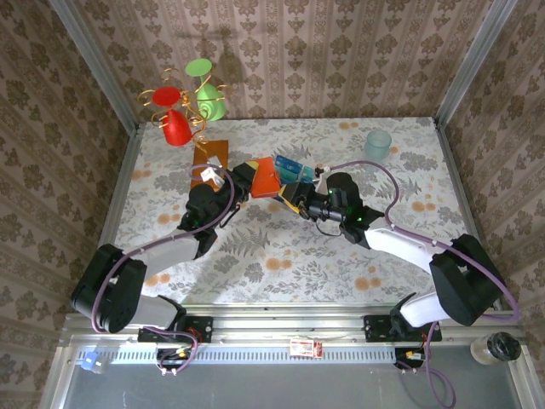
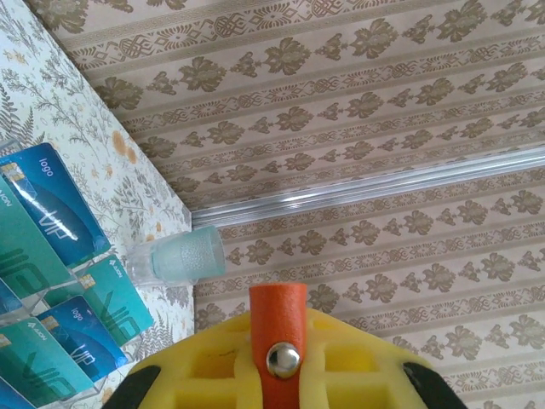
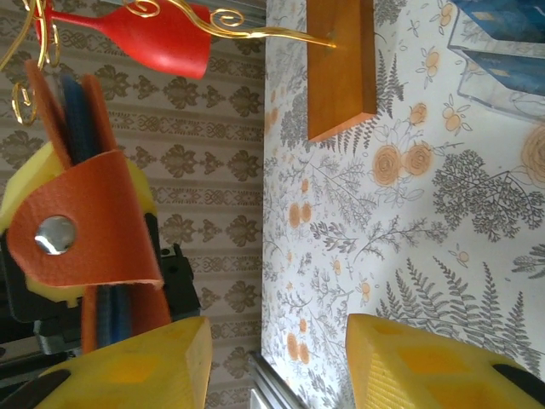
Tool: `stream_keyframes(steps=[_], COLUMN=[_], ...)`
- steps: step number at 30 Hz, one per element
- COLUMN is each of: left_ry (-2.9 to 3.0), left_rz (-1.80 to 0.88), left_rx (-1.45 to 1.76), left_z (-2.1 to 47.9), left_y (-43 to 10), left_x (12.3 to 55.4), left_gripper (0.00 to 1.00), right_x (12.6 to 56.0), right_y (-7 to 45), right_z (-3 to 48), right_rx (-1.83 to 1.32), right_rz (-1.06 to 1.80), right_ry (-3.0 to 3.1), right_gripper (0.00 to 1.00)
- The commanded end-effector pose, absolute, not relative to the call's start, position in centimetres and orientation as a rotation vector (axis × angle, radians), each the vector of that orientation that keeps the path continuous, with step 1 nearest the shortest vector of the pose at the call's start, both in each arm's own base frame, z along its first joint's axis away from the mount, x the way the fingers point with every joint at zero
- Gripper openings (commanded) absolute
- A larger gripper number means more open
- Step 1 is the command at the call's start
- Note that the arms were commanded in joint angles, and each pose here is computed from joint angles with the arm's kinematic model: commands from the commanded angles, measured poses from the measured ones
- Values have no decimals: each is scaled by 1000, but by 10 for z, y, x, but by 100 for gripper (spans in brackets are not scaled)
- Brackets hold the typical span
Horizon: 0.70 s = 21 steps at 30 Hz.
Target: Put the credit cards into the card holder
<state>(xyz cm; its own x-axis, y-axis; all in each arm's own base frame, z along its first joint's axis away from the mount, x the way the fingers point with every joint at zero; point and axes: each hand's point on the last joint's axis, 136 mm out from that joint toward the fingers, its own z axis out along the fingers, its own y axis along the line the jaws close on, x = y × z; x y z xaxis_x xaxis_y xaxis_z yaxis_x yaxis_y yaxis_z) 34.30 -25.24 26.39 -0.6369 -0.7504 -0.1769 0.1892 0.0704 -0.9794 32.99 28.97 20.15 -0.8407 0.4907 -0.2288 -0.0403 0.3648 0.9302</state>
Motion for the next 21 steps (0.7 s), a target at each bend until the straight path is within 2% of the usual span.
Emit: stream_keyframes(steps=[1,21], left_ry=[1572,1574], left_rz=[-1692,-1719], left_rx=[-552,-544], left_z=[278,273], left_y=[-254,-263], left_x=[343,344], left_gripper=[0,0], right_x=[331,324], right_y=[298,297], right_z=[226,255], right_rx=[342,308], right_rz=[1550,1599], right_ry=[2105,2023], right_gripper=[45,43])
